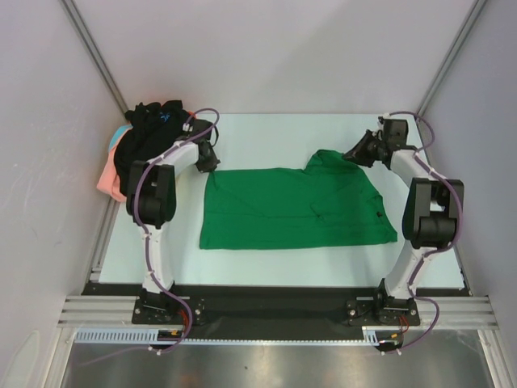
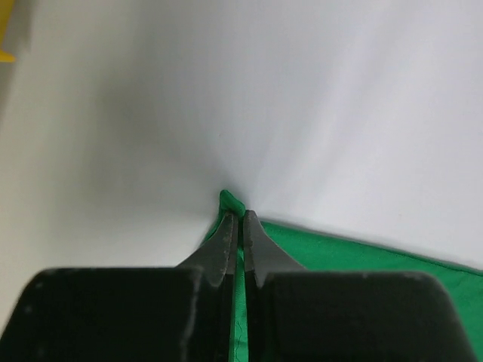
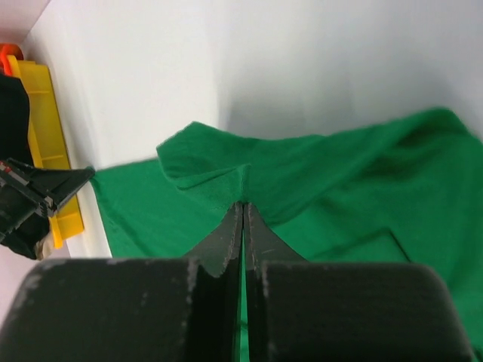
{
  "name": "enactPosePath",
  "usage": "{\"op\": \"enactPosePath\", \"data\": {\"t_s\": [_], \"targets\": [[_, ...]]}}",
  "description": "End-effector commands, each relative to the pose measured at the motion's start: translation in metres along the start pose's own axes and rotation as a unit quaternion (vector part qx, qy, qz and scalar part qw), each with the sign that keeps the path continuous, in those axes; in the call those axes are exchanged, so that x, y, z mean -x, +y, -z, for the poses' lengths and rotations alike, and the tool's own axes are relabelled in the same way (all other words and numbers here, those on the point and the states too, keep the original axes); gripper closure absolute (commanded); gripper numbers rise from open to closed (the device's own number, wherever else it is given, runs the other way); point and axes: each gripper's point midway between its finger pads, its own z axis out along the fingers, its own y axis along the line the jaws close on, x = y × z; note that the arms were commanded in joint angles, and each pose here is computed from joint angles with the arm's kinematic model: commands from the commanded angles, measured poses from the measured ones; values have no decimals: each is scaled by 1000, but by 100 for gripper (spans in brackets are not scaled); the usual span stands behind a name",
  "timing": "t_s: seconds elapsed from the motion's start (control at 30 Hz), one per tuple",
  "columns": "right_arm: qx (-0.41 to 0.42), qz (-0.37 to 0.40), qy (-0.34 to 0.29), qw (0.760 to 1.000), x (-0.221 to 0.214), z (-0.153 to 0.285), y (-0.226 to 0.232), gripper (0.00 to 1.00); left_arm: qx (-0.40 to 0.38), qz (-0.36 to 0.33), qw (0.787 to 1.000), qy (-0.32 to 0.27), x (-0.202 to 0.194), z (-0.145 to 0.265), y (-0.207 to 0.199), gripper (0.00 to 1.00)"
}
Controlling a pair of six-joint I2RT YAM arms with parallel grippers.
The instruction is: Fold and stack the t-shirts
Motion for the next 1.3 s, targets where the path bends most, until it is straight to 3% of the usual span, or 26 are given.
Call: {"op": "enactPosePath", "data": {"t_s": [0.0, 0.33, 0.8, 1.27], "targets": [[12, 36, -65, 997, 17, 37, 17, 100, -18, -2, 1000, 6, -2, 22, -5, 98], [-30, 13, -109, 993, -17, 78, -29, 100, -21, -2, 1000, -8, -27, 50, 17, 100], [-65, 2, -200, 978, -34, 145, -43, 100, -34, -24, 998, -50, -38, 82, 23, 100], [-73, -6, -195, 978, -55, 150, -60, 100, -26, -57, 985, -158, 0, 133, 10, 100]]}}
